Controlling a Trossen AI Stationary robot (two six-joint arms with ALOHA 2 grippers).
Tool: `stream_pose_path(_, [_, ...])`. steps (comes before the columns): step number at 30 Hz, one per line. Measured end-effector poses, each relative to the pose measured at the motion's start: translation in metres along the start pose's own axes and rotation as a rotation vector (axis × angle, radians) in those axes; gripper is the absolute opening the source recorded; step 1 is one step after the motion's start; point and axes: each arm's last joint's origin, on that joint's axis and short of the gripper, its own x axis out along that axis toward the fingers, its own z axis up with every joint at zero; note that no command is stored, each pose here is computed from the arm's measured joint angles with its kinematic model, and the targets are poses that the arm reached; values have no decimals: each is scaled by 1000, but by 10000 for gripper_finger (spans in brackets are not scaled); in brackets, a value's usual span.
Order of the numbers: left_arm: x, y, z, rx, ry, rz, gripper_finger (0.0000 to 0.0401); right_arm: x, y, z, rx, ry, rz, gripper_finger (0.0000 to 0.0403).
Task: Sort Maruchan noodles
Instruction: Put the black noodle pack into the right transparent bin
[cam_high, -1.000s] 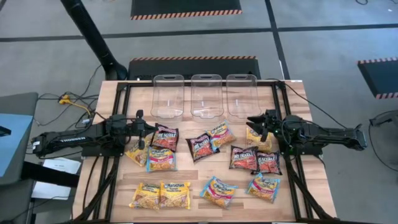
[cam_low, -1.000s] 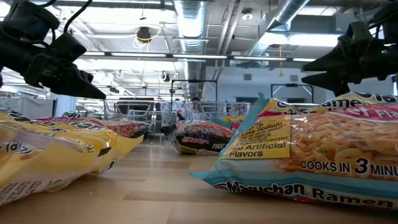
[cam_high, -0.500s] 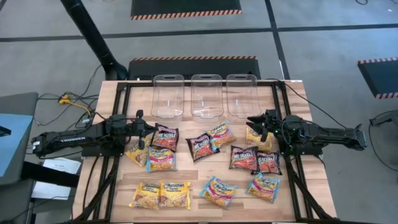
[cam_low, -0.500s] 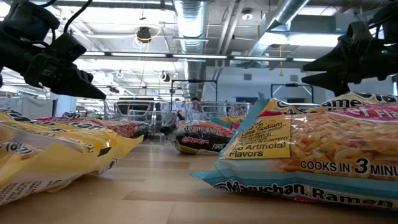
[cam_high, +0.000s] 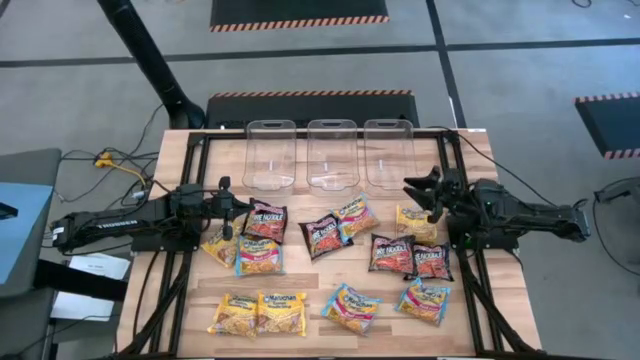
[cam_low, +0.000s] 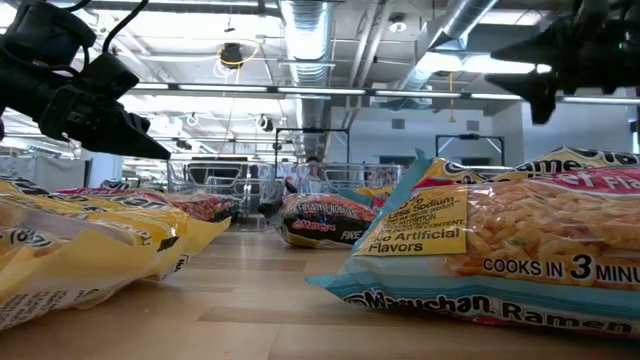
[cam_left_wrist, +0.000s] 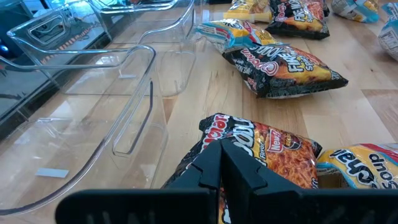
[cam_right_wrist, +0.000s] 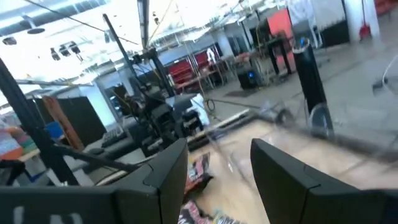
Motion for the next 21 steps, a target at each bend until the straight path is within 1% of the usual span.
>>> stream_pose_path(4, [0,0,0,0,0,0,0,-2,8,23,-75,-71,21,202])
stream_pose_path(9, [0,0,0,0,0,0,0,-6,16,46,-128,-103,-6,204])
stream_pose_path(16, [0,0,0,0,0,0,0,-11,24,73,-153,-52,-67,232])
stream_pose_path(21, [0,0,0,0,0,0,0,-8,34,97,-185,-8,-82,237])
